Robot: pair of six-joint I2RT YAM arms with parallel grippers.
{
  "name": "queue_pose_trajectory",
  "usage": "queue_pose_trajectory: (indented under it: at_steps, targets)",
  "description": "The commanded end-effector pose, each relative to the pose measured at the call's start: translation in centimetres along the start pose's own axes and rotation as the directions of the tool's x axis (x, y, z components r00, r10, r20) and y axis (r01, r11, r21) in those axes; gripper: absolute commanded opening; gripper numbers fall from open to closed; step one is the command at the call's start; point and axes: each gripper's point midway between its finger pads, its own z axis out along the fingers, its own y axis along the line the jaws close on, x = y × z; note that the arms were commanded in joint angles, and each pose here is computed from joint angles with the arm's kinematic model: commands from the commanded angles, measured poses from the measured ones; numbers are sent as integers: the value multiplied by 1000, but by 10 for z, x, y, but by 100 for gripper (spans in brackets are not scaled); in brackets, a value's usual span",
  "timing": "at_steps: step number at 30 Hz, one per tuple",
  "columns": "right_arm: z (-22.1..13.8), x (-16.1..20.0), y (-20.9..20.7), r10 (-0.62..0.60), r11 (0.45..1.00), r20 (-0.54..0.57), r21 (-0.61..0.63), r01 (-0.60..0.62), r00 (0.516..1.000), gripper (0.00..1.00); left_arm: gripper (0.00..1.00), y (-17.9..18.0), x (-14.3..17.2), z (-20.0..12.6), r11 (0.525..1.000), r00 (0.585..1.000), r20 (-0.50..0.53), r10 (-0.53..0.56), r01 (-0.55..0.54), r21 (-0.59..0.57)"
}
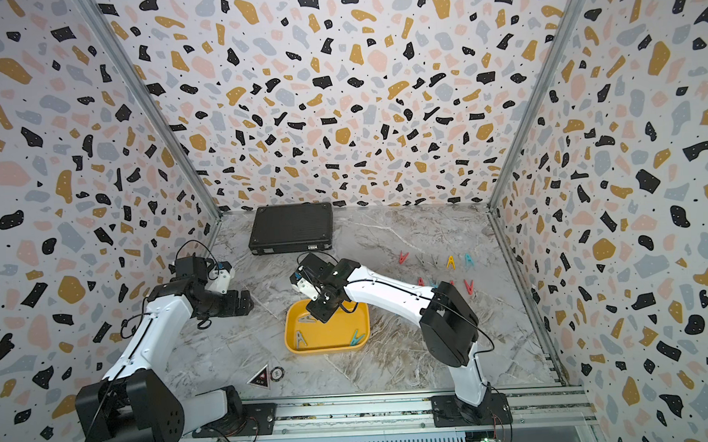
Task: Take the clothespins out of the storage box
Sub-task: Pick up the clothespin from the storage box, then place the clothespin at the center of the board.
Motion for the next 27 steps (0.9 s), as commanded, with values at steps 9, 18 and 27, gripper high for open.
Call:
queue_pose_trajectory:
  at_steps: [9,18,27]
  targets:
    - [-77,74,-110,411,897,59,151,-415,910,11,100,-1,-8,-8,1000,999,38,4,-4,8]
    - [-91,213,-182,622,677,-72,548,-490,779,11,100,-3,-9,-8,1000,999,40,7,-8,17]
    - [-74,248,-205,671,616,-179,675,-407,719,11,100,-3,-9,-8,1000,999,35,6,-6,19]
